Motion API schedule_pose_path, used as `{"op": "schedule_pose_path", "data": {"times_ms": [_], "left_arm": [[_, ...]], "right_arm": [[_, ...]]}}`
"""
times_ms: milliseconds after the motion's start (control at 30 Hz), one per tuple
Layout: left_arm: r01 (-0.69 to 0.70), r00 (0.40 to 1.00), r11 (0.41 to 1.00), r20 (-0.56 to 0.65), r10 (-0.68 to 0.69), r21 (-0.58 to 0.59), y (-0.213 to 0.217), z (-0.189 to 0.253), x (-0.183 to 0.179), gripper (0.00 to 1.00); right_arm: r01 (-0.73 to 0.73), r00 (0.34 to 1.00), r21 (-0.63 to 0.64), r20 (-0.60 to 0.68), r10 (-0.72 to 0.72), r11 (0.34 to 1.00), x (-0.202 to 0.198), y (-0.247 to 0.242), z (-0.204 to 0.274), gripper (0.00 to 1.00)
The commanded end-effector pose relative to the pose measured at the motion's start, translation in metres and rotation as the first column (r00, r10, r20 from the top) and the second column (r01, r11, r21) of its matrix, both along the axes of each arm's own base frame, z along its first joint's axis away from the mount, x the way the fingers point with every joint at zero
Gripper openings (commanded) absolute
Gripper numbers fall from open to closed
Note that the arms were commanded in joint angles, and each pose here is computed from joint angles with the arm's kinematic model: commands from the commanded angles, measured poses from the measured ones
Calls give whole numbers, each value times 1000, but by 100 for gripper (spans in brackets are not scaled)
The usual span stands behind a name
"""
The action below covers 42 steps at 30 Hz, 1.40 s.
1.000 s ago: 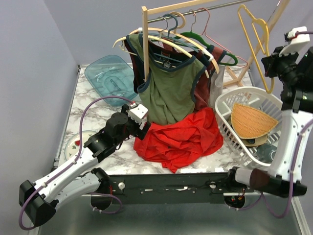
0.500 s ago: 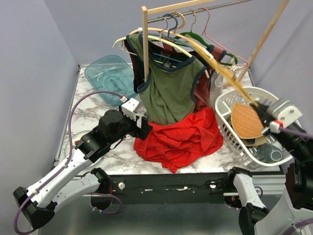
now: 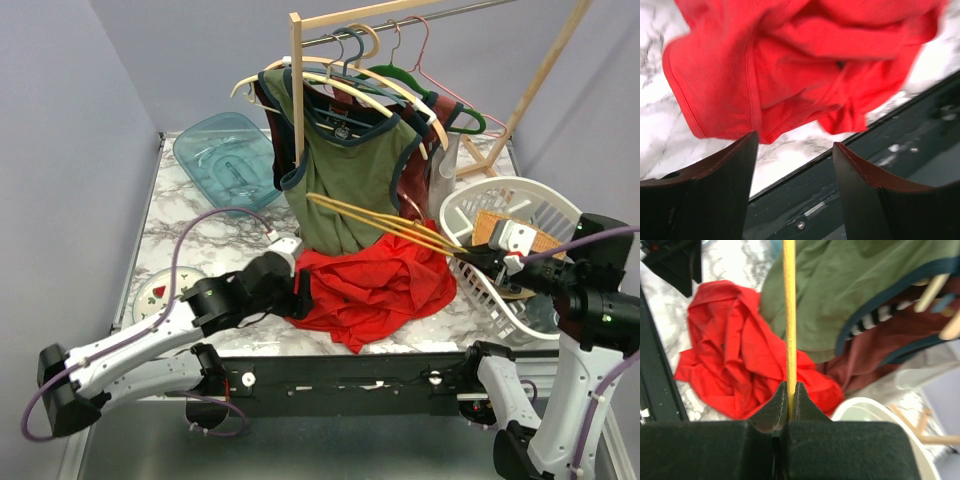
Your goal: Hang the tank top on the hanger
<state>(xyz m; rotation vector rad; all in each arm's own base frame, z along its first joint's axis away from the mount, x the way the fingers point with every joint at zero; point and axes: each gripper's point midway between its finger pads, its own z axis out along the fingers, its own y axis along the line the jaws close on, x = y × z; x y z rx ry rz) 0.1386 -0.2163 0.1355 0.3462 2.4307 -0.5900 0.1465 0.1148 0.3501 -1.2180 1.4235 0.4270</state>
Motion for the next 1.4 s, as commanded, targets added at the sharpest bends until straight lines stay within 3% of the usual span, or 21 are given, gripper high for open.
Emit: {"op": "schedule_pose_path", "data": {"times_ms": [0,67,200,267,633,700,833,867,1367], "left_arm": [[-203,979,956,42,198,213,28,-32,11,72],[-217,976,941,54,210,261,33,-44,13,62],[-253,967,921,95,235,297,35,-52,22,61],[-265,964,920,109,244,290,32,-50,26,51],[-236,971,928,106,214,289,20,-62,30,50],[-231,972,931,112,207,283,18,-60,31,41],[-227,972,937,125,200,267,19,-53,32,3],[-227,971,938,129,199,262,19,-50,32,0],[-312,944,941,156,291,134,45,-5,46,0]], "right_arm": [[-93,967,35,-234,99,995,-39,14,-54,0],[-96,962,23,-255,99,995,-39,13,-65,1],[-84,952,-8,-294,78,996,-37,8,-83,1],[-85,948,-10,-308,77,996,-38,8,-89,0],[-73,938,-78,-344,42,994,-37,0,-103,0],[-78,935,-80,-352,45,994,-38,0,-104,0],[-79,931,-88,-363,42,993,-41,0,-107,0],[-82,932,-91,-360,44,993,-42,0,-108,0],[-237,892,-90,-414,180,967,-58,15,-114,1]]}}
